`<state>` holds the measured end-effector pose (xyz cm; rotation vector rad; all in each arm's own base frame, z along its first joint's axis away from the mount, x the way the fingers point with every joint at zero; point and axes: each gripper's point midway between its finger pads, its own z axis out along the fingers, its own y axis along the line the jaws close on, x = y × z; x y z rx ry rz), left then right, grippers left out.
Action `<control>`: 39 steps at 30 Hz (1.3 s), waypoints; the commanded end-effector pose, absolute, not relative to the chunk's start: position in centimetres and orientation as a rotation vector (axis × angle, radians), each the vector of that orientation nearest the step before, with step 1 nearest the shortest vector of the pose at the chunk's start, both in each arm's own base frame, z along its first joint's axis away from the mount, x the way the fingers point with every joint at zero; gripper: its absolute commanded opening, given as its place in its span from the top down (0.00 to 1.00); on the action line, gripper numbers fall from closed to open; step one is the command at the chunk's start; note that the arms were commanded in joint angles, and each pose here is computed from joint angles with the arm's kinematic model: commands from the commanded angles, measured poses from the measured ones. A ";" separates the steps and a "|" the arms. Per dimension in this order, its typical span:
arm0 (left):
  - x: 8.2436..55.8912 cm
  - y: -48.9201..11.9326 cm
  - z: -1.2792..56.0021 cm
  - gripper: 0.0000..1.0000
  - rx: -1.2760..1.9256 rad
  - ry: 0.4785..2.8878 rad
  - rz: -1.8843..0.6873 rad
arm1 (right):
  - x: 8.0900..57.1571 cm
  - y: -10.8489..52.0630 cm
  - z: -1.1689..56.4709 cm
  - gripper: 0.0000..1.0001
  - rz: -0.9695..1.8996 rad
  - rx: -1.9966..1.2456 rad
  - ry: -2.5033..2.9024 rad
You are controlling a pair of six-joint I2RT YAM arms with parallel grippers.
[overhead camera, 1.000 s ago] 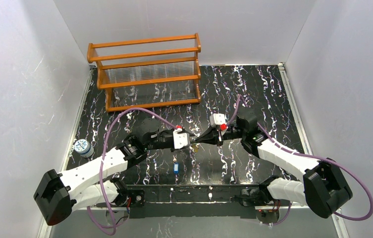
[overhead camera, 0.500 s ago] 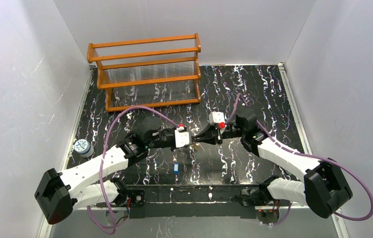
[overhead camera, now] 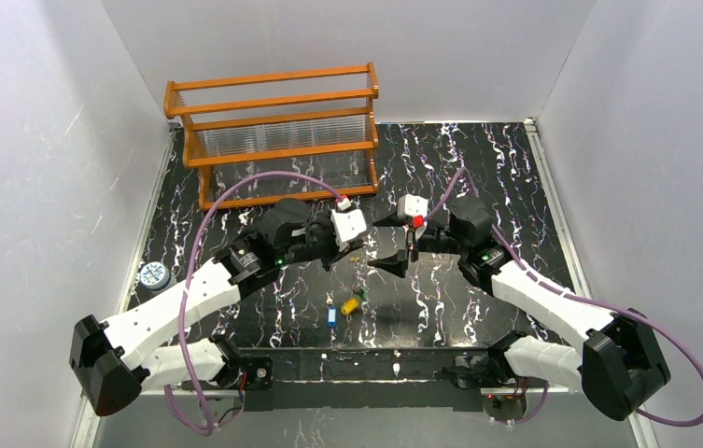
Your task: Put the keys on the keyring
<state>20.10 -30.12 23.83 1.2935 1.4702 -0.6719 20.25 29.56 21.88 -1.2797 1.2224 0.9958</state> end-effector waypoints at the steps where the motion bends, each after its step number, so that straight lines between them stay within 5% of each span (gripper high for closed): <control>1: 20.8 -28.9 22.6 1.00 1.271 1.696 -0.608 | 22.1 30.0 25.9 0.01 0.974 -1.149 1.217; 15: 21.5 -27.7 22.0 1.00 1.396 1.811 -0.474 | 22.2 31.3 24.4 0.02 1.161 -1.080 1.394; 22: 20.6 -27.9 22.9 1.00 1.416 1.731 -0.523 | 20.6 30.9 23.9 0.30 1.185 -1.078 1.213; 39: 19.2 -29.2 24.0 1.00 1.419 1.608 -0.648 | 18.8 32.2 24.2 0.65 1.383 -1.141 1.133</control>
